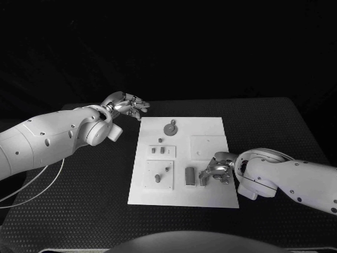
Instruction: Assemble the parts on the task board
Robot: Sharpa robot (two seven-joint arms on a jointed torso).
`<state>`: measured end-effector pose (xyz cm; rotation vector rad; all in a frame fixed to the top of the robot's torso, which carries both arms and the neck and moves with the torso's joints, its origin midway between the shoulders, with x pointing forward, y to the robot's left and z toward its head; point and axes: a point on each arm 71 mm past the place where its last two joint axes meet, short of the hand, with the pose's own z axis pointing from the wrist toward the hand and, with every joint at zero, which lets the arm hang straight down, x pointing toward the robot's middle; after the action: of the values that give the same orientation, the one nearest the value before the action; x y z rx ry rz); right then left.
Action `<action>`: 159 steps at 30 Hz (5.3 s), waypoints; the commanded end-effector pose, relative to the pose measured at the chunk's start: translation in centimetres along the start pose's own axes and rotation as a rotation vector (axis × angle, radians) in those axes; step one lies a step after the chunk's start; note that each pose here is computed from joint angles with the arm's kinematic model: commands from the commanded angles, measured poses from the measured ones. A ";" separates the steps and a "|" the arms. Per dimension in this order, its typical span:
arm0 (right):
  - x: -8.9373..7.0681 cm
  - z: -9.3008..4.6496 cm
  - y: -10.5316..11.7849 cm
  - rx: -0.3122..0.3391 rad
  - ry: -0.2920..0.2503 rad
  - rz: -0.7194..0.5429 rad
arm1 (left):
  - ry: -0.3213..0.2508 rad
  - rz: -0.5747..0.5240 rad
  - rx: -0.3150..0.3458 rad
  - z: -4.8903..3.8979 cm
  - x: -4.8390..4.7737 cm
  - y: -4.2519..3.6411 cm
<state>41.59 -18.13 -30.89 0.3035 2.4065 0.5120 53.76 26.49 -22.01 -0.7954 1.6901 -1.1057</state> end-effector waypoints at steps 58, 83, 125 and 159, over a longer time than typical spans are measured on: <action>0.1 -0.5 -0.2 -0.072 0.020 -0.135 | 0.016 -0.001 0.006 0.00 0.14 -0.14; 0.3 -0.1 -0.1 -0.027 0.017 -0.206 | 0.024 0.006 0.005 -0.07 0.18 -0.12; -16.7 0.1 -1.8 -0.420 -0.330 0.350 | -0.080 -0.140 0.039 2.48 -0.40 -0.22; -19.0 2.4 -1.1 -0.546 -0.538 0.643 | -0.141 -0.242 0.062 2.79 -0.11 -0.18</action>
<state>57.67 -25.03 -22.90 0.8123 1.6299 1.1566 56.58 25.69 -22.49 -1.0146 1.5474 -1.2462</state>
